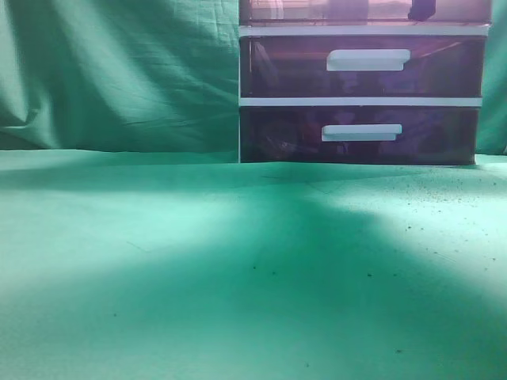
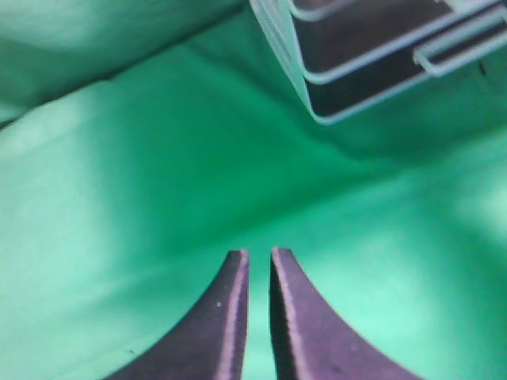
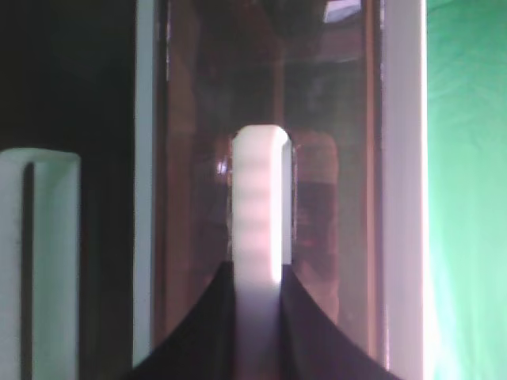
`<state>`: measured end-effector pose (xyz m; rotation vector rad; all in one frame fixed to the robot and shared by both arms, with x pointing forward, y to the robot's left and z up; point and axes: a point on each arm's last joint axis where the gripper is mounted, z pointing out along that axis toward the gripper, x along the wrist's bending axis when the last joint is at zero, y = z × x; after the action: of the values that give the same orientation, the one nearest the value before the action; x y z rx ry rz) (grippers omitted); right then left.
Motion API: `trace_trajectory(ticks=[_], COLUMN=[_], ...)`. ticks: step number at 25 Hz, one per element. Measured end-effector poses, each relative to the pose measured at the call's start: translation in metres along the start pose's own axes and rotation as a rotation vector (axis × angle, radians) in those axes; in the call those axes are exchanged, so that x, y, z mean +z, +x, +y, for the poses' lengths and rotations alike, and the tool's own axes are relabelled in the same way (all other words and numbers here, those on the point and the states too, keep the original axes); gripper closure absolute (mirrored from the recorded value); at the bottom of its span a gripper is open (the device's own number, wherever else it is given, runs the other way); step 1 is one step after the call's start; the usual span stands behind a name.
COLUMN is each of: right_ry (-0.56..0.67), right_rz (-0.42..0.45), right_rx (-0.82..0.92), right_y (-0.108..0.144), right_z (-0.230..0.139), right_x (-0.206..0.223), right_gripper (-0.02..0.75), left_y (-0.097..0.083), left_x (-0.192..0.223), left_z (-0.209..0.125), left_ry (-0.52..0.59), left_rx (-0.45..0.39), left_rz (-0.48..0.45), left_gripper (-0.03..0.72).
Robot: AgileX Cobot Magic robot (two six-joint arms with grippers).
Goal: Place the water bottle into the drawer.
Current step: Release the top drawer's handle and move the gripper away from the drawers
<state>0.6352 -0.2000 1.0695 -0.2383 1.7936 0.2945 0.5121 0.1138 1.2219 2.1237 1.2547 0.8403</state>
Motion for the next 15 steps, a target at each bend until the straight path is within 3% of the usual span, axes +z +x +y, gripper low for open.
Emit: trace_trajectory(ticks=[5,13,15], right_ry=[-0.013,-0.040,-0.049], right_rz=[-0.028,-0.055,-0.068], right_rx=[0.004,0.072,0.102], right_y=[-0.001,0.001,-0.001], right_z=[-0.003,-0.002,-0.001], right_x=[0.008,0.012,0.012], right_gripper=[0.638,0.638,0.501], left_y=[-0.002,0.011,0.014], left_x=[-0.004,-0.035,-0.041], left_z=[-0.041,-0.098,-0.107], left_ry=[-0.026,-0.072,-0.083], left_rx=[0.014,-0.004,-0.010], left_rz=[-0.056,-0.088,-0.088], left_gripper=[0.612,0.612,0.612])
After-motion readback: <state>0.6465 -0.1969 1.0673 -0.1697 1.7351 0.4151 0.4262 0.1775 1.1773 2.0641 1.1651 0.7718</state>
